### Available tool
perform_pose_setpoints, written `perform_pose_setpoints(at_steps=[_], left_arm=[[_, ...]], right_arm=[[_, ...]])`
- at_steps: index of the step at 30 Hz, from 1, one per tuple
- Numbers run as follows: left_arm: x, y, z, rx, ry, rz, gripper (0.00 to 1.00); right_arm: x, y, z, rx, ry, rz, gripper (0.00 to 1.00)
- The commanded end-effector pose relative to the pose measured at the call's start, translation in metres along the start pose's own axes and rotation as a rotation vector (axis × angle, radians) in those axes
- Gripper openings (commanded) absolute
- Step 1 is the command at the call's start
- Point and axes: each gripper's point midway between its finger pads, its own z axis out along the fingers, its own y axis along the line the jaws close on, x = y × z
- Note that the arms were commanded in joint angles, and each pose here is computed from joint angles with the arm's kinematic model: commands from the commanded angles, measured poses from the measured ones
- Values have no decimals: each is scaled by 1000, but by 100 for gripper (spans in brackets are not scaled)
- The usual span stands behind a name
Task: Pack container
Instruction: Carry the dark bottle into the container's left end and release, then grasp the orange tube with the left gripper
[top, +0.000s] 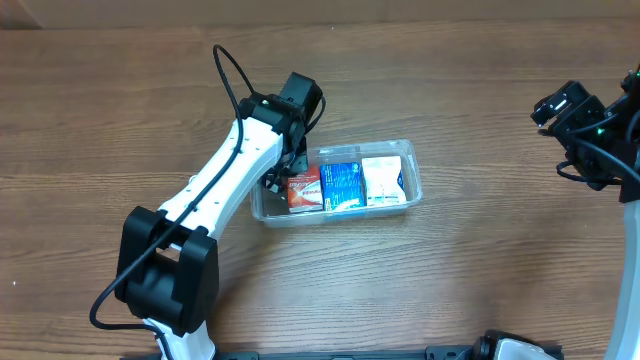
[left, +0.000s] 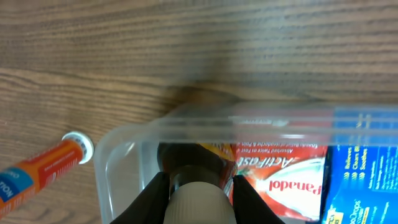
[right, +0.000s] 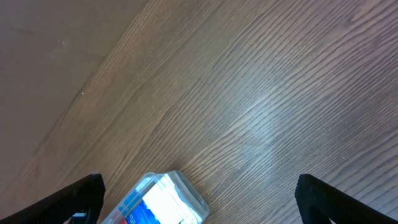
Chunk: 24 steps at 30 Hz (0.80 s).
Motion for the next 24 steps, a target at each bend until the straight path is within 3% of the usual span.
perform_pose_setpoints(at_steps=[1, 3, 6, 15, 20, 24], left_arm=[[-6, -2, -6, 22, -31, 17, 20], [-13, -9, -21, 72, -46, 12, 38], [-22, -8, -53, 106, -89, 4, 100], [-25, 45, -155, 137, -223, 25, 100], [-10, 125, -150, 33, -124, -99, 100], [-1, 159, -118, 94, -6, -149, 97]], right_arm=[[-2, 2, -4, -12, -15, -5, 100], [-2, 2, -4, -12, -15, -5, 100], [-2, 2, -4, -12, -15, -5, 100], [-2, 2, -4, -12, -15, -5, 100], [-2, 2, -4, -12, -15, -5, 100], [-2, 2, -4, -12, -15, -5, 100]])
